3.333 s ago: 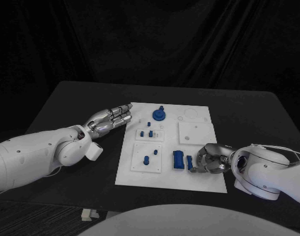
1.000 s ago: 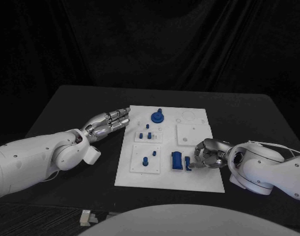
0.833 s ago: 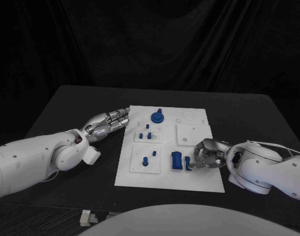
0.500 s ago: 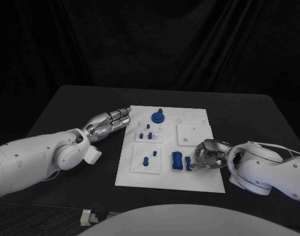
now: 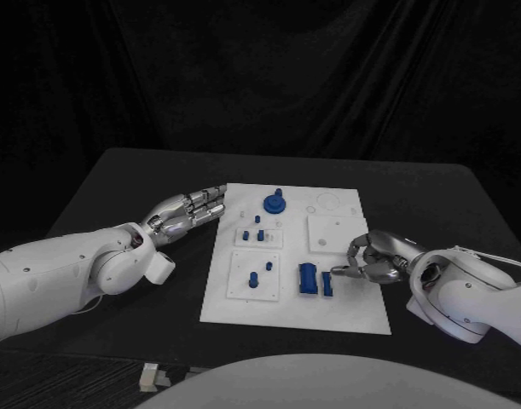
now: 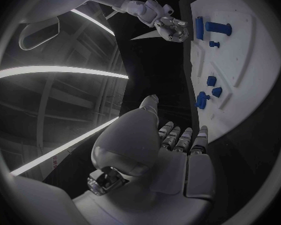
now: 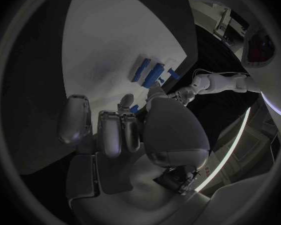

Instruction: Assemble the parts on the task board

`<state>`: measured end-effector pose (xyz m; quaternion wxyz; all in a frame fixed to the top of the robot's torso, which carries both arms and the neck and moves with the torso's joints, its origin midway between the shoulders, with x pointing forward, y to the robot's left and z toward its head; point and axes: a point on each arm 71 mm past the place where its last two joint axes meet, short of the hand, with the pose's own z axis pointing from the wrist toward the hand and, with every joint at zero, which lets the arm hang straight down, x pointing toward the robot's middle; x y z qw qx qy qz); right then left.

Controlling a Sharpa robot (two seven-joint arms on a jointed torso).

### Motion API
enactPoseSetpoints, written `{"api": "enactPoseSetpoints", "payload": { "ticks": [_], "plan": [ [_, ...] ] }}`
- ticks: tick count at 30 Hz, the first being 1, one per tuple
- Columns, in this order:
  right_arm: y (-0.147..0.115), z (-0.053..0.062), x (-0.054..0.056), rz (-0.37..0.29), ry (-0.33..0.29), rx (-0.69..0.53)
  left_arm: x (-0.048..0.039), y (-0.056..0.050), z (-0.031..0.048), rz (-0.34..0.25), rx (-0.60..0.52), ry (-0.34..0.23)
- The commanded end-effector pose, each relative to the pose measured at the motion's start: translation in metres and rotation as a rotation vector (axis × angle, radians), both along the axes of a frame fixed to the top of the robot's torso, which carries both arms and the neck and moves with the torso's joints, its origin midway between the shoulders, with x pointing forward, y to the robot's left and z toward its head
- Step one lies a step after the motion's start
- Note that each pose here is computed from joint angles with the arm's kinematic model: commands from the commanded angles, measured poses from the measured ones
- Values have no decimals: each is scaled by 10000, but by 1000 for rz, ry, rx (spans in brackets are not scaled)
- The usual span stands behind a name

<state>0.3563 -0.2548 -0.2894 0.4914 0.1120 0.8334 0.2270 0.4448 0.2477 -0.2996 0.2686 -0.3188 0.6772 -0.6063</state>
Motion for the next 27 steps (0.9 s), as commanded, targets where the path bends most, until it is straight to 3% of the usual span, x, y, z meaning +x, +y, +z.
{"api": "enactPoseSetpoints", "payload": {
  "ticks": [1,5,13,16,17,22,27],
  "plan": [
    [-37,205,50,-21,-242,166,15,-13,60,27,-44,-73],
    [-112,296,64,-24,-349,250,22,-15,86,44,-57,-109],
    [-171,365,71,26,-449,317,30,-17,100,51,-67,-132],
    [-184,365,75,37,-455,320,31,-19,102,51,-69,-134],
    [-176,295,77,17,-371,270,26,-9,68,37,-40,-94],
    [-156,303,109,5,-367,290,40,-35,92,61,-41,-102],
    [-94,330,208,-31,-357,354,80,-112,169,135,-42,-123]
  ]
}}
